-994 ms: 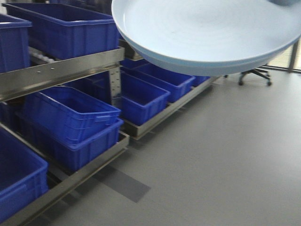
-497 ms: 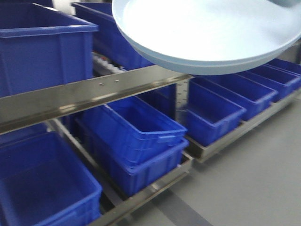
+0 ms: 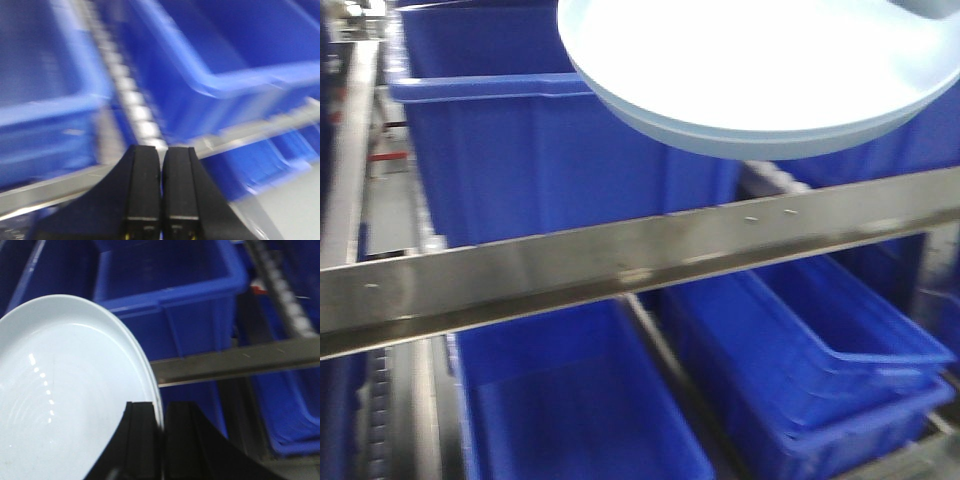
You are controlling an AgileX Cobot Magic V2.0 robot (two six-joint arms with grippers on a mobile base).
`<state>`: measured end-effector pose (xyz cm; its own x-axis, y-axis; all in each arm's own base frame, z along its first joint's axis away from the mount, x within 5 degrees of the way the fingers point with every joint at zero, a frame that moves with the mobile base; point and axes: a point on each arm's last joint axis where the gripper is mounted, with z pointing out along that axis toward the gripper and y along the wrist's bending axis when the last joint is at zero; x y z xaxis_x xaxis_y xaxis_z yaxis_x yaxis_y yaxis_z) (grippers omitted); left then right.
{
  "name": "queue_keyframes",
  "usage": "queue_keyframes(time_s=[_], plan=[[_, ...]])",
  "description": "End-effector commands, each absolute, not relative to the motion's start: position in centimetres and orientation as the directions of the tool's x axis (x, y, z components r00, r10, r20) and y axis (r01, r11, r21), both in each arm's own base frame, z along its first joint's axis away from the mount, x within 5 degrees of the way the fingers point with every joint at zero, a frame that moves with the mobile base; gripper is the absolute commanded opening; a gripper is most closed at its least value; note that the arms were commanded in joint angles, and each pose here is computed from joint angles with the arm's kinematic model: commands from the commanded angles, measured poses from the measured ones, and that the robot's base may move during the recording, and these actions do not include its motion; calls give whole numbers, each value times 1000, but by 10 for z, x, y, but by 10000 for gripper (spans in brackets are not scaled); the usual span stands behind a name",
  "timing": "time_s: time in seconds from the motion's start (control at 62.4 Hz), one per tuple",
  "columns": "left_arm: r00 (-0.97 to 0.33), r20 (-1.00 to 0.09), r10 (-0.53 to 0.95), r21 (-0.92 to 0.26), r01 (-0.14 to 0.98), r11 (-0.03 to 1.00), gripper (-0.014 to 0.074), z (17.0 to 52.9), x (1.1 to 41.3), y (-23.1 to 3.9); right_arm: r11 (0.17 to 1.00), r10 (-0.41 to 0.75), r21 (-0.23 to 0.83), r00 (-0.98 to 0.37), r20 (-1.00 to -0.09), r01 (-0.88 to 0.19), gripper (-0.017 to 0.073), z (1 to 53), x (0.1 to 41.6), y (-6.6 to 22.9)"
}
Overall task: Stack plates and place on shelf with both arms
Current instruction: 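Move the right gripper with the plate stack over a blue bin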
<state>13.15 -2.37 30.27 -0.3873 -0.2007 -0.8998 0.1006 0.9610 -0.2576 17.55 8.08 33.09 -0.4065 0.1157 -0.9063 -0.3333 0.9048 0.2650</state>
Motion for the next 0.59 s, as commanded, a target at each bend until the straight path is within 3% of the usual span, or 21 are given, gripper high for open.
queue_keyframes(time_s=[0.0,0.577], plan=[[-288,-929,-234,-276,115,954,101,319,134,-23,893,176,269,-272,-946,-360,48,354,175,79],[-288,-929,-234,-276,115,954,101,319,134,-23,893,176,269,-272,-946,-360,48,354,175,79]])
